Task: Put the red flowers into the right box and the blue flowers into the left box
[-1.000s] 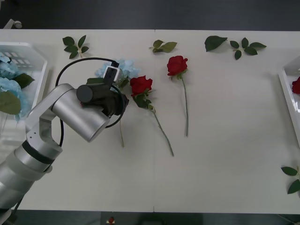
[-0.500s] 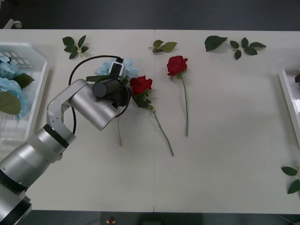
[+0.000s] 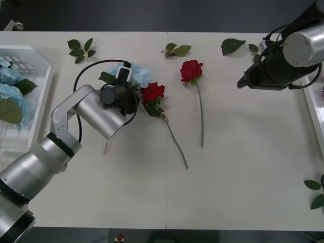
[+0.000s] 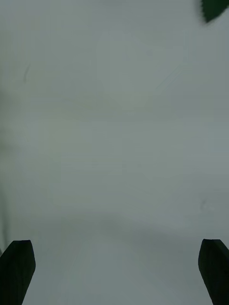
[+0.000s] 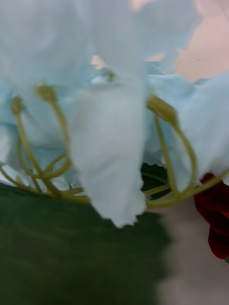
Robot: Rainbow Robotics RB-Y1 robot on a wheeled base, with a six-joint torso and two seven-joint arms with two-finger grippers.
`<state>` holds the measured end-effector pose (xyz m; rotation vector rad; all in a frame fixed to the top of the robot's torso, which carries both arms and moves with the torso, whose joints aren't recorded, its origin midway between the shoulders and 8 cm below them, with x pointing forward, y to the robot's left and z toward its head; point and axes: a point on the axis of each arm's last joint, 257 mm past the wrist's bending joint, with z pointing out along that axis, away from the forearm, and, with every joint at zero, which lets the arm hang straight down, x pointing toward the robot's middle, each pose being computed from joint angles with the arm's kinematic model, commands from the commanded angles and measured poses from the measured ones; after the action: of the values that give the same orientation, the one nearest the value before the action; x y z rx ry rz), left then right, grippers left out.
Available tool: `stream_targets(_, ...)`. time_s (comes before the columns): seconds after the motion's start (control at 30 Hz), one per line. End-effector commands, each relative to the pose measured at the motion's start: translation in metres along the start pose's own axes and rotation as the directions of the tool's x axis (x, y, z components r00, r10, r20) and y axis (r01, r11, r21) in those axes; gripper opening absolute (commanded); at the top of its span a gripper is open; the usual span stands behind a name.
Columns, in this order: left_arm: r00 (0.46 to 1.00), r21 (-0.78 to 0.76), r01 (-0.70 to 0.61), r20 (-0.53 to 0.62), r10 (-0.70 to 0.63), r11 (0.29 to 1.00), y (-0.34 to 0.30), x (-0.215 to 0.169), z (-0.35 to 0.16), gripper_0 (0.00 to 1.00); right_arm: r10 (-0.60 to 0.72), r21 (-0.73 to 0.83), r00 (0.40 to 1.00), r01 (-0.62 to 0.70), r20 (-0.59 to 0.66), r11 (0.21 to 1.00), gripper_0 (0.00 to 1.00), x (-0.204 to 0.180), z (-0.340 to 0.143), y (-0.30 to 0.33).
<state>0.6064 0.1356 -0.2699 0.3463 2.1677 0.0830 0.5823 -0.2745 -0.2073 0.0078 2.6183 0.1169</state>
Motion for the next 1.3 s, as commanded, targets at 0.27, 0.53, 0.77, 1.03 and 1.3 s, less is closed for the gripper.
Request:
stream_targets(0.27,0.999,-0.011,-0.034,0.013,0.034,0.999,0.037,-0.059,-0.090,0.00,-0.057,-0.038,0.997,0.059,0.057,0.997,1.00,-0.019,0.009,0.104)
stream_targets(0.53,0.996,-0.033,0.080,-0.037,-0.081,0.996,0.129,-0.091,-0.165,0.00,-0.047,-0.030,0.998,0.049,0.042,0.998,1.00,-0.016,0.031,0.132)
stream_targets(0.77,0.983,-0.055,0.179,-0.036,-0.181,0.982,0.243,-0.103,-0.208,0.00,-0.021,-0.015,0.999,0.022,0.043,1.000,1.00,-0.018,0.055,0.138)
stream_targets(1.03,0.960,-0.165,0.274,-0.022,-0.281,0.948,0.380,-0.074,-0.234,0.00,-0.007,-0.013,0.999,0.007,0.053,1.000,1.00,-0.018,0.076,0.144)
stream_targets(1.3,0.973,-0.298,0.221,0.007,-0.230,0.929,0.464,-0.021,-0.256,0.00,-0.008,-0.005,0.999,0.009,0.041,1.000,1.00,-0.011,0.086,0.148)
